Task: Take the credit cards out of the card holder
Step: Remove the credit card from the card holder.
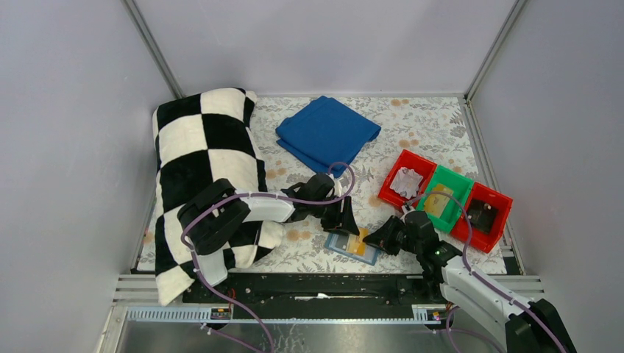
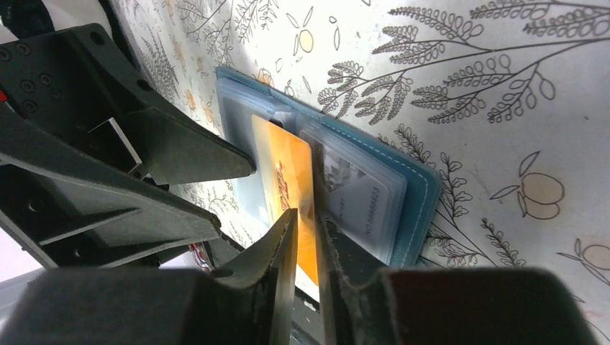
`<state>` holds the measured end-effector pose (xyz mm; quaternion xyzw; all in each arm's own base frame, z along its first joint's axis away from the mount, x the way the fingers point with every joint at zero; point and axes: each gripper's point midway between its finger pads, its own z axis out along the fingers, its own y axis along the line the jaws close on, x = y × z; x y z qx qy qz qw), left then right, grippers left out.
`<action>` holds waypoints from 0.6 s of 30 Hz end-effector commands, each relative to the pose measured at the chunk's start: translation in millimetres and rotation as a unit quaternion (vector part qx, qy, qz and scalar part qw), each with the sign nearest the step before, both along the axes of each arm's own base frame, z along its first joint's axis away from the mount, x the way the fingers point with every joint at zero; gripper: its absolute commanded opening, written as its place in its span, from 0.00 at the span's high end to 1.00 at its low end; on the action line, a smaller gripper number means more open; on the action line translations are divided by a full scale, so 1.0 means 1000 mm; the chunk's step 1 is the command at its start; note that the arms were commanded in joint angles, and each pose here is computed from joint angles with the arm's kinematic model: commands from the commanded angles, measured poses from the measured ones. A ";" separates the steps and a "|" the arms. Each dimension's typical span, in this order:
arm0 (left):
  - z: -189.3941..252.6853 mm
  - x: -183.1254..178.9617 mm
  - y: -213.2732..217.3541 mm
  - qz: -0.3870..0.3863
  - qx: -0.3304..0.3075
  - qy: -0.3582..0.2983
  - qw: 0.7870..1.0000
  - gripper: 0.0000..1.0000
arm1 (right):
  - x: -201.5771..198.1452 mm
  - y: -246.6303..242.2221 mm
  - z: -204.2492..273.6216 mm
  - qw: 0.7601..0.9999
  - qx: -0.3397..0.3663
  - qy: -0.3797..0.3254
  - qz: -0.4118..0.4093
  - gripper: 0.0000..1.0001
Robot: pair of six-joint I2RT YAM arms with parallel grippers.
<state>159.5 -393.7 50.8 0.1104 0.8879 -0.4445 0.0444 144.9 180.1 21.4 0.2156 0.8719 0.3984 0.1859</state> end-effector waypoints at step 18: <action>-0.020 -0.006 0.005 -0.004 0.014 0.008 1.000 0.47 | -0.012 -0.001 -0.024 0.999 0.032 0.028 -0.024 0.57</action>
